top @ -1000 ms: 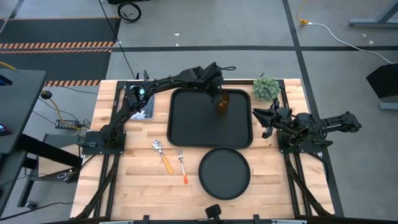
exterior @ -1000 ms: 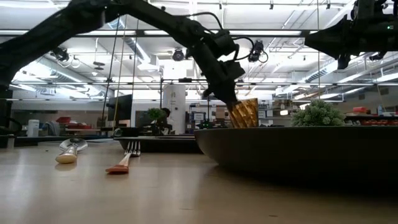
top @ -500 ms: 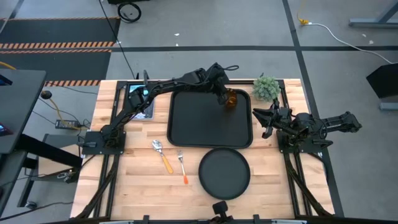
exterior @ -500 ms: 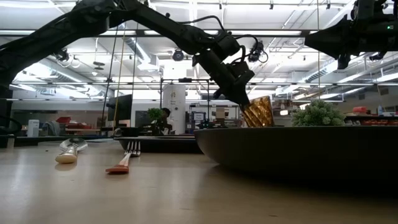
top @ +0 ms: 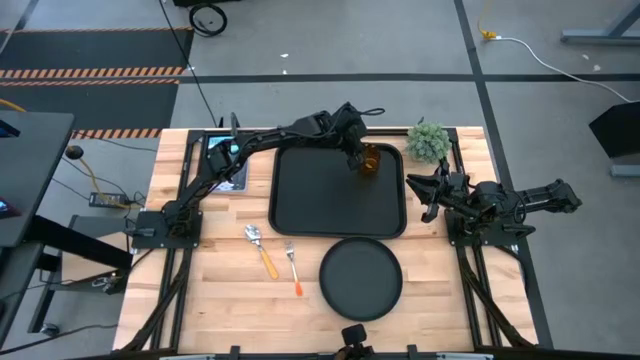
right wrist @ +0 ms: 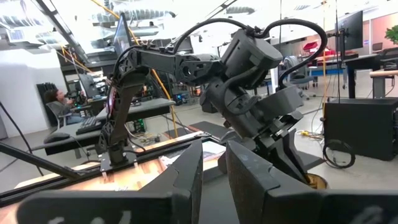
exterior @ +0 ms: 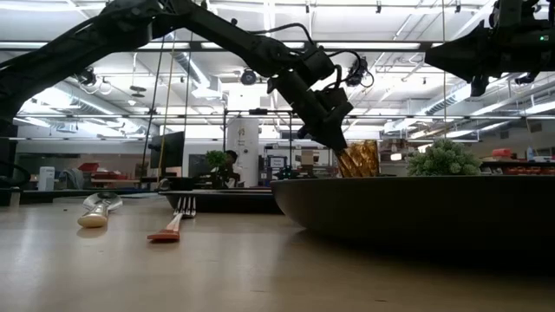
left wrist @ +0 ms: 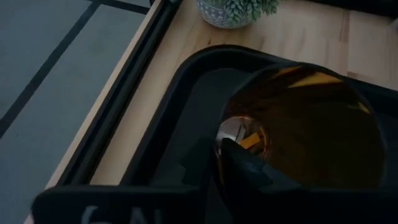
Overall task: Pick and place plate/cup/fork/spoon on tray
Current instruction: Put the brown glass on the top right side of the black serving tray
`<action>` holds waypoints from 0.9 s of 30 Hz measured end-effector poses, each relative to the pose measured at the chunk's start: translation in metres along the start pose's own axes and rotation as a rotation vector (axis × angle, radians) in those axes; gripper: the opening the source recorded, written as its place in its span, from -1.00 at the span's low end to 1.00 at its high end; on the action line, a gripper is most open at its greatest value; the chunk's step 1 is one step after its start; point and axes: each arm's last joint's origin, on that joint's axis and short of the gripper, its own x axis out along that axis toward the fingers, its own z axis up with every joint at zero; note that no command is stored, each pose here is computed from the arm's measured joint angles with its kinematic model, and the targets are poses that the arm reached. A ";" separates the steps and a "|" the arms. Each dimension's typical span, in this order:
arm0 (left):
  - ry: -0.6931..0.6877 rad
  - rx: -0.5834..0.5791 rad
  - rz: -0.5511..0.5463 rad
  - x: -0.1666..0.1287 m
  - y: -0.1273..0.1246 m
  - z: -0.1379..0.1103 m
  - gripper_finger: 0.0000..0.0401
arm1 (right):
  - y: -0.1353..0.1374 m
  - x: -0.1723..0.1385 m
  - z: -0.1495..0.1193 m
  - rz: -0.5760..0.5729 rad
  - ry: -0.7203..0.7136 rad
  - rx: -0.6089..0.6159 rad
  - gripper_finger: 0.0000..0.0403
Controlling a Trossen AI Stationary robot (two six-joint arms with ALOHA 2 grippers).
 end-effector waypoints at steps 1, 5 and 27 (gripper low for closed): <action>-0.006 0.000 0.001 0.000 0.000 0.001 -0.68 | 0.000 0.000 0.000 0.000 0.000 0.000 -0.61; -0.037 0.002 0.004 0.000 0.001 0.004 -0.47 | 0.000 0.000 0.000 0.000 0.000 0.000 -0.61; 0.192 0.101 -0.078 -0.039 0.017 -0.006 -0.23 | 0.000 0.000 0.000 0.000 0.000 0.000 -0.61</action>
